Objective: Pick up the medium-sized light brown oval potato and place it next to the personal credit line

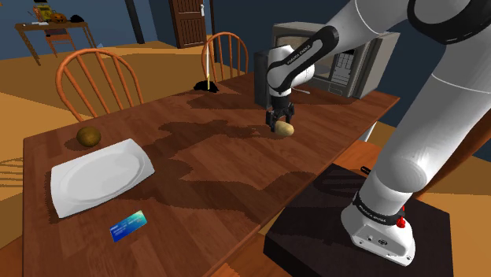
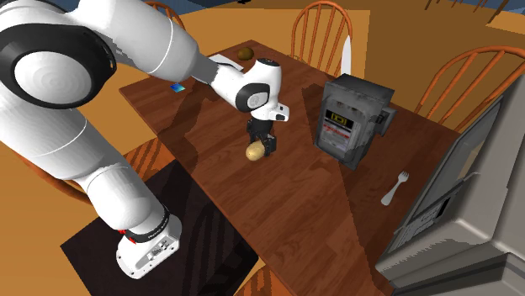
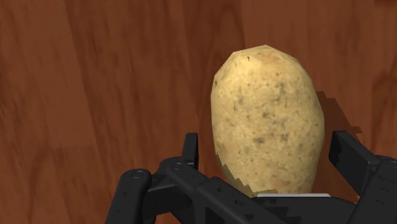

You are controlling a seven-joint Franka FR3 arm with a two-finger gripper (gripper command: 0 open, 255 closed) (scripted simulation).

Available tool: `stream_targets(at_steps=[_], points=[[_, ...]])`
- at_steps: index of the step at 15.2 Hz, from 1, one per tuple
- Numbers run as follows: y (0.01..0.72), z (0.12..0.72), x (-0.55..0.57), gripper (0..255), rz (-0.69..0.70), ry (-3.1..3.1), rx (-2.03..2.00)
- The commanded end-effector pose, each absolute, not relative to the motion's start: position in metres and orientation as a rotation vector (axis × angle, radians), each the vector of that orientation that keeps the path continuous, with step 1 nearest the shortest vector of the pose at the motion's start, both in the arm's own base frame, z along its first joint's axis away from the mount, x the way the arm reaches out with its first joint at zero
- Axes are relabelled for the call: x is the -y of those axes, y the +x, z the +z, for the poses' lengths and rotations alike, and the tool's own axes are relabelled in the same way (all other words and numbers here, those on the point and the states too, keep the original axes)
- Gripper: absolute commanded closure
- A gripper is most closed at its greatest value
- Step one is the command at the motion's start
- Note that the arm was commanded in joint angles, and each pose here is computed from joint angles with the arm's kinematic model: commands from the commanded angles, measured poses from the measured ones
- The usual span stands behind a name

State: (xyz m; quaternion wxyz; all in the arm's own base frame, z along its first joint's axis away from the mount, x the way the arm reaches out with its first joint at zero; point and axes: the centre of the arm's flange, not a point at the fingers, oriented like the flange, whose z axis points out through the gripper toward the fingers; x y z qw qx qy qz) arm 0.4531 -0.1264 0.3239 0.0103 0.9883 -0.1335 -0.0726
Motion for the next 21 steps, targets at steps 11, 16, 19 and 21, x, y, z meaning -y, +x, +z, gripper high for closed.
stream_targets(at_steps=[11,16,19,21], points=[[0.453,0.324,0.126,255,-0.226,3.085,0.417],[0.453,0.34,0.126,255,-0.226,3.085,0.417],[0.453,0.356,0.126,255,-0.226,3.085,0.417],[0.453,0.366,0.126,255,-0.226,3.085,0.417]])
